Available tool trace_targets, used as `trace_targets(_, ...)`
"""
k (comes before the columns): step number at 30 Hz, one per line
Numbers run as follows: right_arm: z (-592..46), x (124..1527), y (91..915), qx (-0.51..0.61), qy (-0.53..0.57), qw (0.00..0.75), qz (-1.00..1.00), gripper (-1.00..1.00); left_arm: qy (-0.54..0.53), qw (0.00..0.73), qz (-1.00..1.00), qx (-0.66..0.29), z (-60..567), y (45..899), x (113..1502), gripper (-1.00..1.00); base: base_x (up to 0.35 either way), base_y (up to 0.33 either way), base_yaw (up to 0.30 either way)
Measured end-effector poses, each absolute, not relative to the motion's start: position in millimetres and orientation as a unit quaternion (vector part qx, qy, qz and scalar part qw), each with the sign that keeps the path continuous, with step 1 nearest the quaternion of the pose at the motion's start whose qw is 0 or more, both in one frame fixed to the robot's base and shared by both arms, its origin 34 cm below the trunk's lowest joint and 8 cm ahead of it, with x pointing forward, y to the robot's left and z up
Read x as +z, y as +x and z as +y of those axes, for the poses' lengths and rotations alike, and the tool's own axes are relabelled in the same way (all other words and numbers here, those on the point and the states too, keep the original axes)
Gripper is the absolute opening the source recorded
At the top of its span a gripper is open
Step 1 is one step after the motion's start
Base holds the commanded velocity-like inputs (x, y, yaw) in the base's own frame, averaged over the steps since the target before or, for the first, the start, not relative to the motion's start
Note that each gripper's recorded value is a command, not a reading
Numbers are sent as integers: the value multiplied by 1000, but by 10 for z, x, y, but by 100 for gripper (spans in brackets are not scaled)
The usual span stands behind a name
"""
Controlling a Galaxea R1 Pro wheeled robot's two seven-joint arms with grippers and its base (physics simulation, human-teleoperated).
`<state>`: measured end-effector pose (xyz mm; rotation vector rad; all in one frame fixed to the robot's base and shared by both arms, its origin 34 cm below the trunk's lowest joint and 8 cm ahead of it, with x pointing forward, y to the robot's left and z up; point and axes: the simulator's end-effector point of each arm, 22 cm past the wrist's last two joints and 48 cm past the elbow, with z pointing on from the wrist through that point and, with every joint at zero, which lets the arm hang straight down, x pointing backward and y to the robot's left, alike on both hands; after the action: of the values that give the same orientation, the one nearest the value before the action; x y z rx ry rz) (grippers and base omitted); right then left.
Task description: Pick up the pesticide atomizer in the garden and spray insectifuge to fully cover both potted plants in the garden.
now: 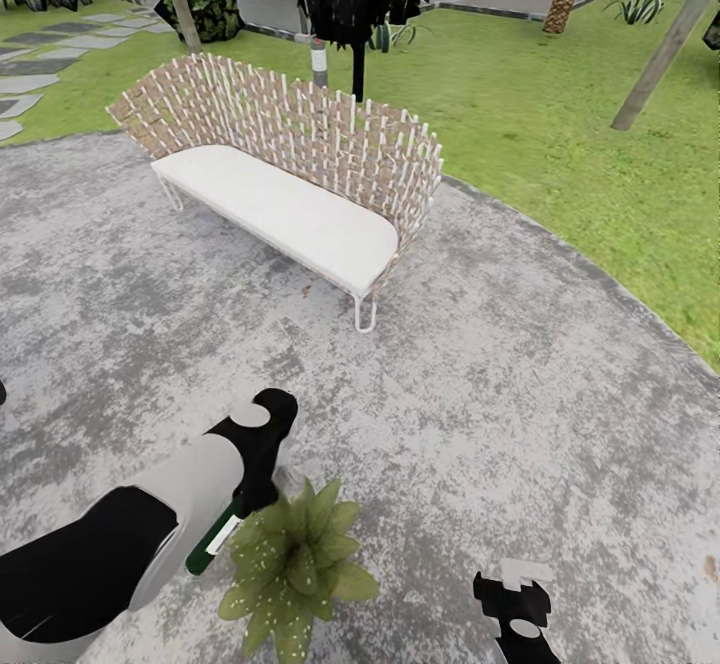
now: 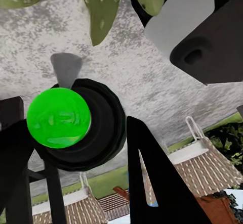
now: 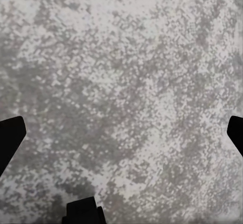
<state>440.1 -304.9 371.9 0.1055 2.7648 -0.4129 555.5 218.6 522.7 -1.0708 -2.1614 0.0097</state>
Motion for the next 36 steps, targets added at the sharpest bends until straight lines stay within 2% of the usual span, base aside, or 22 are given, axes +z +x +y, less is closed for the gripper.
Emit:
trace_targets(5,-3050,3719,4400,-145,37,171,974,100,-419,341,-842,-1,2190,5680,5246,-100,0,0,-29)
trace_targets(12,-3044,3716,4395,-145,36,171,974,100,-421,345,-839,3,2154,5598,5217,-100,0,0,-204)
trace_targets(16,-3044,3716,4396,-145,36,171,974,100,-417,344,-841,-2,2226,5637,5226,-100,0,0,-20)
trace_targets(21,-3043,3715,4394,-145,36,170,974,100,-388,354,-851,-24,2711,5684,5238,-100,0,0,-1)
trace_targets(29,-2983,3666,4261,-139,35,156,977,100,-410,324,-853,-10,2356,5778,5235,-100,0,0,0)
trace_targets(36,-2968,3654,4225,-137,35,152,978,100,-395,319,-861,-27,2650,5869,5256,-100,0,0,0)
